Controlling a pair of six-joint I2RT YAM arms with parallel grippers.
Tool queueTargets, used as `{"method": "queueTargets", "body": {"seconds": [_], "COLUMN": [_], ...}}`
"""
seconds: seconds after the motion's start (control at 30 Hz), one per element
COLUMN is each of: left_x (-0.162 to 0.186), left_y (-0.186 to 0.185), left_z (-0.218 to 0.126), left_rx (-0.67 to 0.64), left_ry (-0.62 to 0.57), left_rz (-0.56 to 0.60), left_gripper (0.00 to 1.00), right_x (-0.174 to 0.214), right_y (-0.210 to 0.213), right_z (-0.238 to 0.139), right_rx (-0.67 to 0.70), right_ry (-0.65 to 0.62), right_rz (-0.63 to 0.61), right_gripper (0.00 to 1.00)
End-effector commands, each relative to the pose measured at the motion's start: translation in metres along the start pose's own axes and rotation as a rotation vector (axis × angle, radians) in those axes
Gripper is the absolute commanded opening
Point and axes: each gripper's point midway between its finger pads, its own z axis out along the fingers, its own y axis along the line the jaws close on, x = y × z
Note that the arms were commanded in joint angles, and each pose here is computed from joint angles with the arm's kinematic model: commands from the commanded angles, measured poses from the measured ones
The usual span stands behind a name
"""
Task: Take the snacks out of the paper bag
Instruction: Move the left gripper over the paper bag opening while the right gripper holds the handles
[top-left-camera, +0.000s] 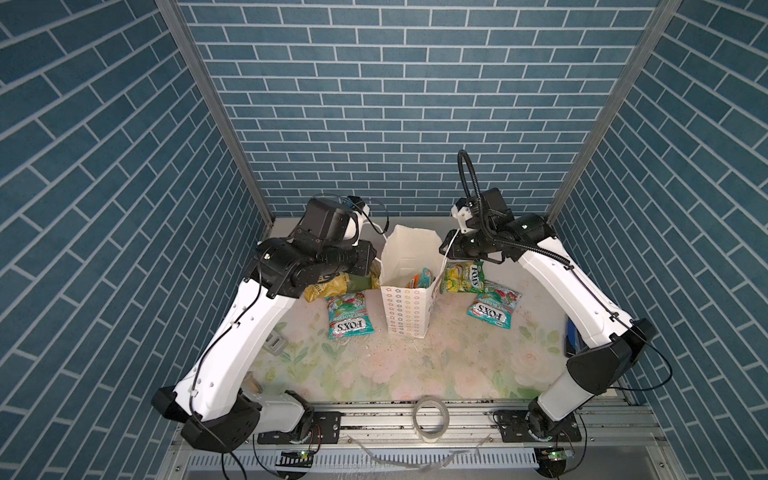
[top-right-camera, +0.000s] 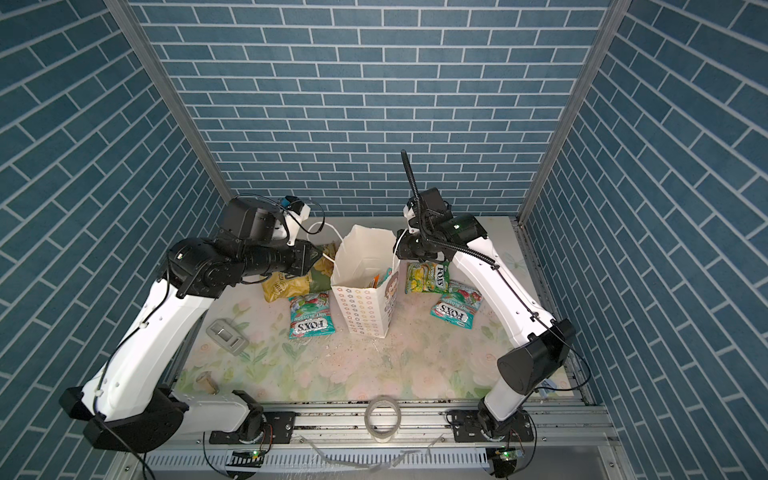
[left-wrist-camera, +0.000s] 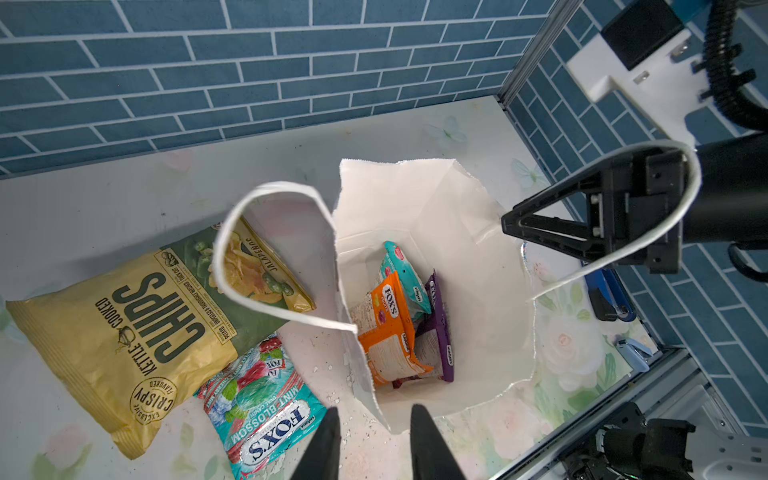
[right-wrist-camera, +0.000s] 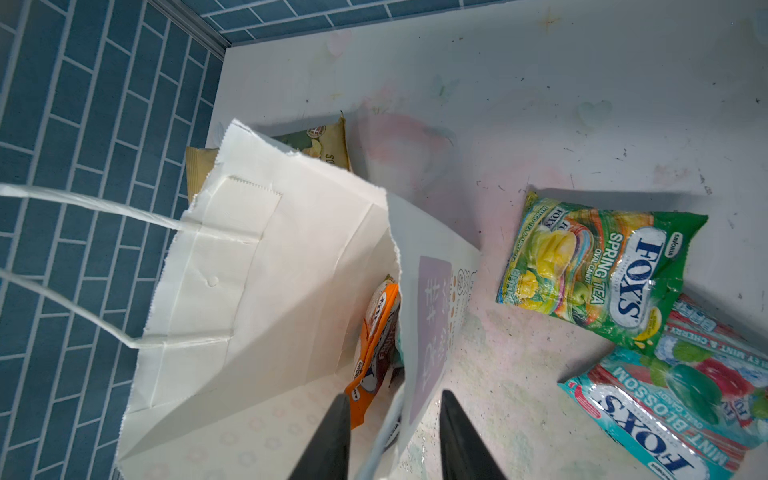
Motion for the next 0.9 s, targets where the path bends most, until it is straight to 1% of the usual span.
{"method": "queueTargets", "body": {"seconds": [0.0,0.13,0.2,0.3,0.37,0.47,0.6,0.77,0.87], "left_x": [0.010,0.001,-0.004,-0.008,-0.009,-0.010,-0.009,-0.006,-0.005], "left_y": [0.009,0.001,-0.005,-0.010,-0.014,-0.018,-0.020,-0.019,-0.018], "left_z": [0.019,0.034,0.040,0.047,0.052,0.058,0.066,0.076,0.080], "left_rx": [-0.070,-0.038,-0.010,0.005,0.011,0.013,0.015,0.010,0.001], "left_ry": [0.085,0.080,0.075,0.084,0.093,0.101,0.113,0.138,0.147], "left_rz": [-0.034,-0.062,-0.069,-0.068,-0.060,-0.054,-0.051,-0.051,-0.050], "left_gripper": [0.31,0.31,0.31,0.31,0.31,0.31,0.31,0.31,0.31], "right_x": [0.008,0.018,0.021,0.021,0.022,0.025,0.026,0.021,0.016], "right_y": [0.007,0.021,0.021,0.005,-0.005,-0.012,-0.019,-0.019,-0.020], "right_z": [-0.022,-0.021,-0.018,-0.015,-0.018,-0.022,-0.023,-0.019,-0.021], "right_rx": [-0.053,-0.156,-0.159,-0.073,-0.011,0.030,0.063,0.061,0.074], "right_ry": [-0.002,0.046,0.060,0.056,0.059,0.065,0.069,0.038,0.035], "right_rz": [-0.051,-0.072,-0.060,-0.038,-0.047,-0.075,-0.126,-0.212,-0.232], "right_gripper": [0.36,0.38,0.38,0.38,0.38,0.39,0.39,0.40,0.40]}}
